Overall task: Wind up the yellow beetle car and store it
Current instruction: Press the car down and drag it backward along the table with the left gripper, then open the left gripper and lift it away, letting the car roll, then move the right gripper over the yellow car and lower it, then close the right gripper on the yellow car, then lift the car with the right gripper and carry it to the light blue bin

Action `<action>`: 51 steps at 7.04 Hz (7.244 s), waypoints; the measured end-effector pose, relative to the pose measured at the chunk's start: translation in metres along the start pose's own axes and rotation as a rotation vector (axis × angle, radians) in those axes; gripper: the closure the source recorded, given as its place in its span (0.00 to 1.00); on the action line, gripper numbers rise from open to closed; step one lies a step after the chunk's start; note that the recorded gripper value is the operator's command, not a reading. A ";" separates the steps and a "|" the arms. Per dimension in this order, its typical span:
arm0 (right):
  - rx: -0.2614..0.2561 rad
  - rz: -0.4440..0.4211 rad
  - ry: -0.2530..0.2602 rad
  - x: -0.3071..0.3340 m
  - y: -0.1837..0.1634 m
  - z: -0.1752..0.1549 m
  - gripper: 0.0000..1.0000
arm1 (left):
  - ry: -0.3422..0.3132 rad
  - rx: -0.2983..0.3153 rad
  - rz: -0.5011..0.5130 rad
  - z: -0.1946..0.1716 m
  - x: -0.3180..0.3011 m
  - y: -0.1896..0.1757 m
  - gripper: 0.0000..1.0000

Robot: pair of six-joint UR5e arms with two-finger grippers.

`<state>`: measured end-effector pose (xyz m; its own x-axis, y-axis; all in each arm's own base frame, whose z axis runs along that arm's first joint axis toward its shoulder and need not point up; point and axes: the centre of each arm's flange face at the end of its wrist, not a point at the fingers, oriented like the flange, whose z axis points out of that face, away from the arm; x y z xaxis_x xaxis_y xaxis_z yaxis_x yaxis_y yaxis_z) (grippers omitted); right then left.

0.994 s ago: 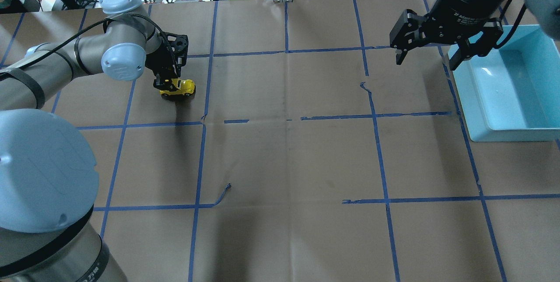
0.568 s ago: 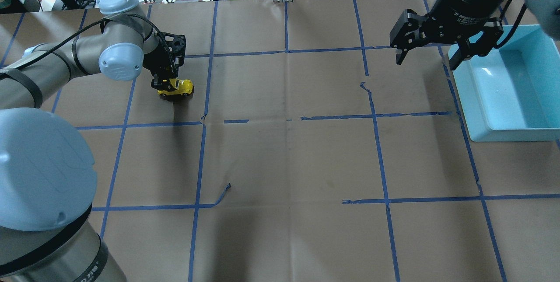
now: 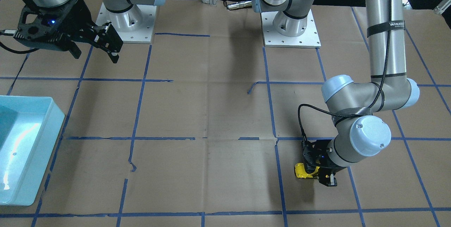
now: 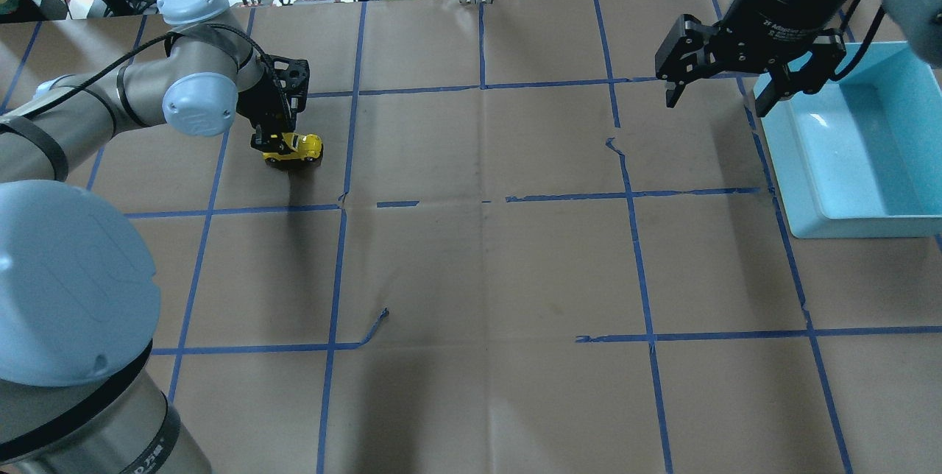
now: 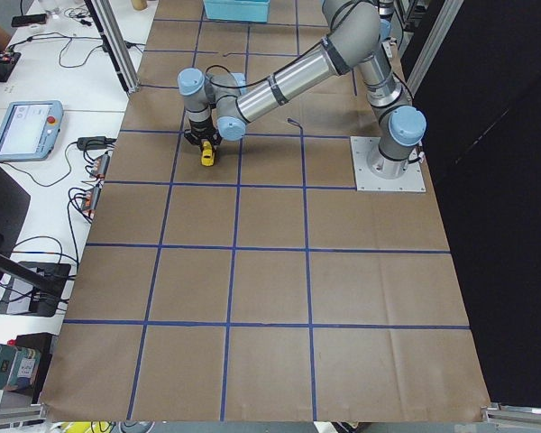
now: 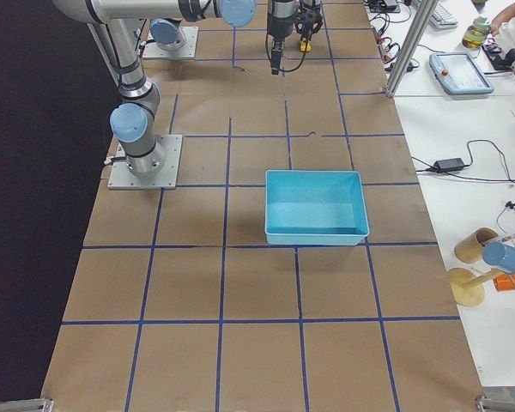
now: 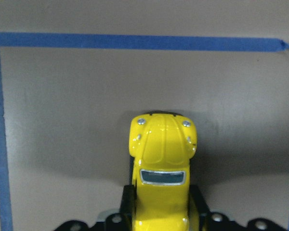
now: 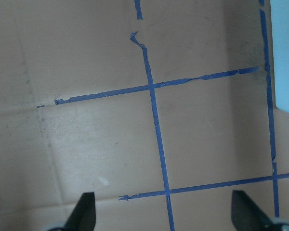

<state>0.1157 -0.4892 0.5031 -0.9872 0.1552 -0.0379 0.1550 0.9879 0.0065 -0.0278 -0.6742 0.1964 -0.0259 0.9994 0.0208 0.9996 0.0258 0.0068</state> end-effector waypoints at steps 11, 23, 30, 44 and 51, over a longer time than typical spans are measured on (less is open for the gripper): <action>0.001 0.000 0.000 -0.001 0.000 0.000 0.00 | 0.015 0.008 -0.114 -0.072 0.015 -0.003 0.01; 0.030 -0.544 0.005 -0.003 0.001 -0.008 0.00 | -0.017 0.029 -1.498 -0.307 0.167 -0.098 0.01; 0.051 -1.411 0.002 -0.102 -0.088 0.118 0.00 | -0.016 0.029 -1.490 -0.306 0.168 -0.098 0.01; 0.039 -1.793 0.048 -0.156 -0.153 0.319 0.38 | -0.019 0.030 -1.490 -0.308 0.168 -0.098 0.01; 0.001 -1.706 0.131 -0.140 -0.169 0.232 0.75 | -0.020 0.033 -1.488 -0.309 0.169 -0.098 0.01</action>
<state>0.2368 -0.6776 0.2755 -0.0176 -0.9970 0.0755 -0.9986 0.0213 0.0480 -0.1324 -0.5140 0.5084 -0.9984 0.0567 0.0018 0.0567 0.9983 -0.0132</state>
